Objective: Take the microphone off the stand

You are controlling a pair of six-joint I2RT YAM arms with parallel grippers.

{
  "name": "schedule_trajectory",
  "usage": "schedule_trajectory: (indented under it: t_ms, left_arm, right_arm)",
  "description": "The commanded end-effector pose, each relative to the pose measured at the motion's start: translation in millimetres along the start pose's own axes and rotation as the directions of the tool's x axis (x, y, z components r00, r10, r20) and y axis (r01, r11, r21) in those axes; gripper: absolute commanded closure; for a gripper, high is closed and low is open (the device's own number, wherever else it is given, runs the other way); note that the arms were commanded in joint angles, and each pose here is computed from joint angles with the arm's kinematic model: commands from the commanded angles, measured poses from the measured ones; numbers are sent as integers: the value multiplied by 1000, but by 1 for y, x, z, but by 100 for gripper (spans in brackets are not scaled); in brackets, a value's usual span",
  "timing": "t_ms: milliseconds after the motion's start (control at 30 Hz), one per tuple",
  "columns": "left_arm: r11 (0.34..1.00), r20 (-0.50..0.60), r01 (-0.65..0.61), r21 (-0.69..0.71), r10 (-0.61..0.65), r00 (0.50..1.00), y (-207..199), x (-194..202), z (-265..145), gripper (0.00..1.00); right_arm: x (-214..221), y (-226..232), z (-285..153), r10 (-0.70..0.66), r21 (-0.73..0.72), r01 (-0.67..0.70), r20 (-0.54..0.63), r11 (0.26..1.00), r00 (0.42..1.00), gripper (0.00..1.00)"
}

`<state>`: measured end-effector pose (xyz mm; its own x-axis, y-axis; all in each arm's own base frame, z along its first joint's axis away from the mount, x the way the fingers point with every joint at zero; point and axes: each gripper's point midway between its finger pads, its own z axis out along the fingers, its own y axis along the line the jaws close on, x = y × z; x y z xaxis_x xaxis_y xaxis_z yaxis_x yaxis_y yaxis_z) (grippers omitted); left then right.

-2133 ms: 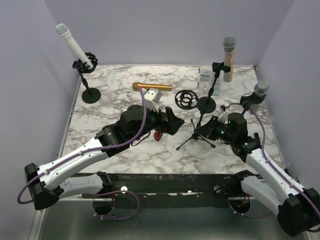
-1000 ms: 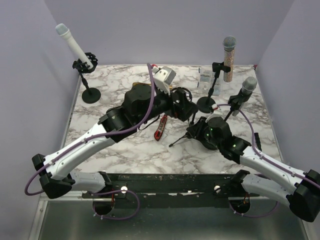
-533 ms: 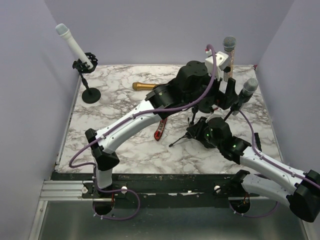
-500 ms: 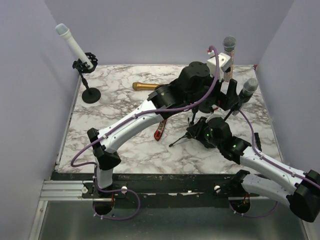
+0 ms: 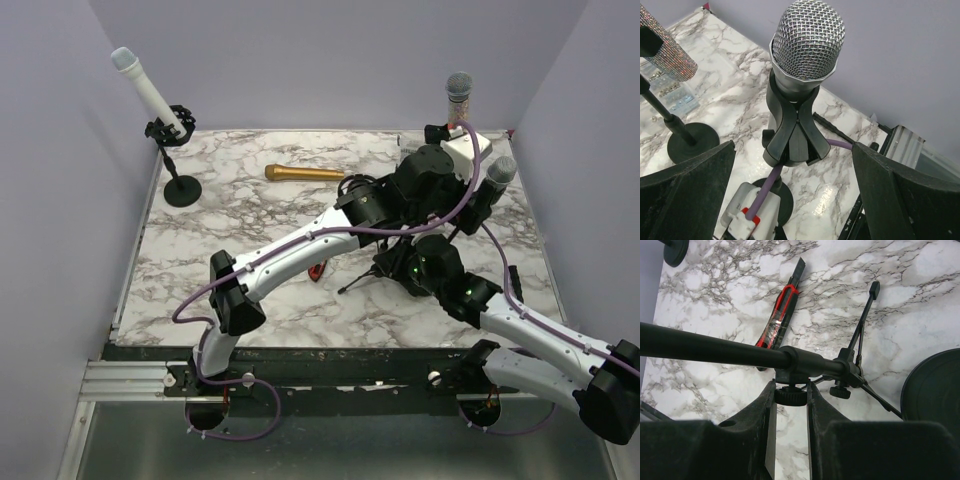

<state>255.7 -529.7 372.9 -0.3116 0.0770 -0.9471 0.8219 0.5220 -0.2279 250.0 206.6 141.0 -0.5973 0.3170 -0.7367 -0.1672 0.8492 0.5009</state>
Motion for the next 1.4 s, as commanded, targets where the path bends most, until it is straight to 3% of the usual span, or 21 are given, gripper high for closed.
schedule_trajectory:
  t_ms: [0,233,400,800,900,1367]
  left_arm:
    - [1000,53,-27,15,26,998,-8,-10,13,1]
    - [998,46,-60,-6,60,997,-3,-2,24,4]
    - [997,25,-75,12,75,997,-6,5,27,14]
    - [992,10,-97,75,97,995,-15,9,27,58]
    - [992,13,-97,77,97,995,-16,7,26,60]
    - [992,11,-114,55,114,993,-11,7,23,61]
  right_arm:
    - [36,-51,-5,-85,174,104,-114,979,990,99]
    - [37,-56,-7,-88,192,109,-115,975,989,99]
    - [37,-57,-8,-84,195,106,-116,975,990,98]
    - [31,-55,-11,-83,201,103,-103,974,991,92]
    - [30,-54,-11,-81,201,100,-100,975,992,88]
    - [27,-46,-31,-3,206,30,-130,978,992,22]
